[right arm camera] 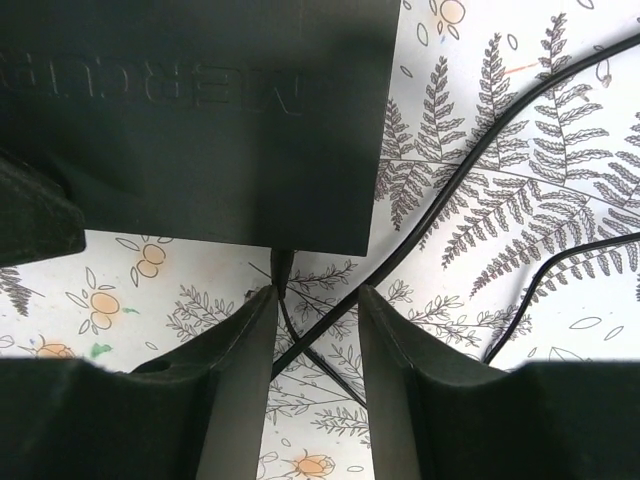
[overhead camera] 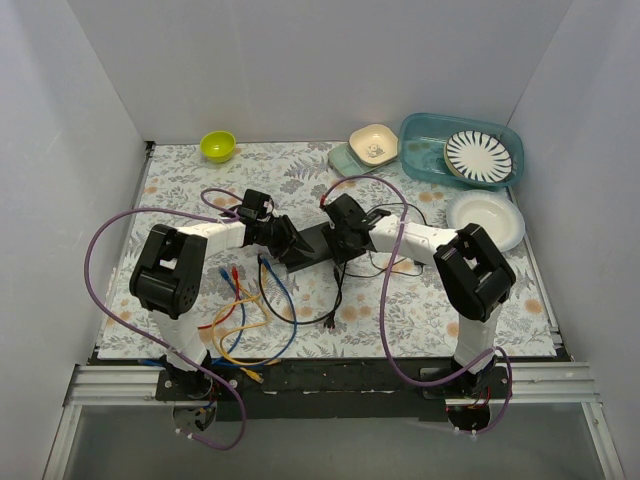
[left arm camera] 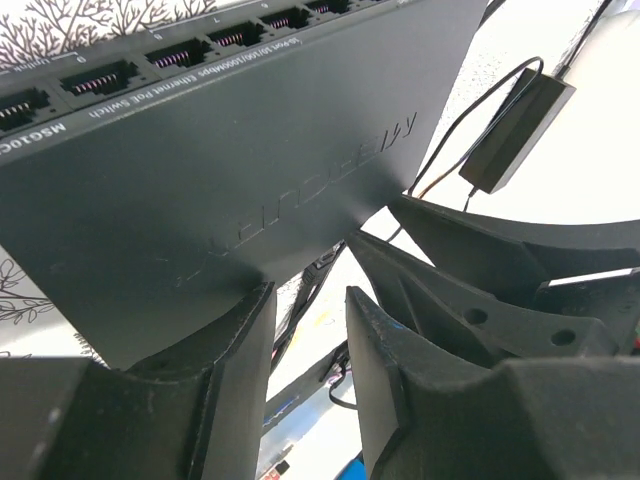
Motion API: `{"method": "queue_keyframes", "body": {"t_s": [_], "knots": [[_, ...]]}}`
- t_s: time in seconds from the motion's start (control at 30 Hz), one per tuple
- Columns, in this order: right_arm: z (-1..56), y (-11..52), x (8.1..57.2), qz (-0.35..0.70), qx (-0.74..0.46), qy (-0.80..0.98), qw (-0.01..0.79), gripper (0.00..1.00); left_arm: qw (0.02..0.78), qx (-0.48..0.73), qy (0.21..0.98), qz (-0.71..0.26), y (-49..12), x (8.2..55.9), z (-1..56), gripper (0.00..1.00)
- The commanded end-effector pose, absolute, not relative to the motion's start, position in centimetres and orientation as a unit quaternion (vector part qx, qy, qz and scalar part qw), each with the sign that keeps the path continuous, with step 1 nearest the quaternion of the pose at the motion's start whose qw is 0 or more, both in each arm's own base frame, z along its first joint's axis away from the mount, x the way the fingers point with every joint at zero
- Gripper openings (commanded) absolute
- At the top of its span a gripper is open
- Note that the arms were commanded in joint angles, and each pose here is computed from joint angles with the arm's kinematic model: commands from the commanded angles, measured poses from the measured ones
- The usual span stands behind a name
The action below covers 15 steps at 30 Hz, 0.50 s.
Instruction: Pull the plug from the switch port
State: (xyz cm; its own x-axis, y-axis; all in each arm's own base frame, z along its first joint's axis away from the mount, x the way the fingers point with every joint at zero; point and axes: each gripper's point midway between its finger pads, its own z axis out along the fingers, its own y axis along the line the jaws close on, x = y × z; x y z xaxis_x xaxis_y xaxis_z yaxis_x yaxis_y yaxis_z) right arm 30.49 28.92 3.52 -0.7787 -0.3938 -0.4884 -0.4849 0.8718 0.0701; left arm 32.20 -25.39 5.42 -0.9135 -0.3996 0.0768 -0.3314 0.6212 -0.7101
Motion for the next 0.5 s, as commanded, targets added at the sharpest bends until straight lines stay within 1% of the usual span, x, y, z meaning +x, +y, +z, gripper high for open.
{"method": "queue_keyframes", "body": {"t_s": [0.0, 0.13, 0.47], "knots": [[6.4, 30.8, 31.8, 0.117, -0.229, 0.928, 0.271, 0.45, 0.04, -0.204, 0.91, -0.36, -24.5, 31.1, 4.4, 0.34], [7.5, 31.2, 31.2, 0.135, -0.227, 0.922, 0.282, 0.46, 0.04, -0.206, 0.909, -0.359, -24.5, 31.3, 4.3, 0.34], [3.1, 30.9, 31.6, 0.098, -0.243, 0.933, 0.246, 0.45, 0.041, -0.208, 0.909, -0.36, -24.4, 31.0, 4.4, 0.34]]}}
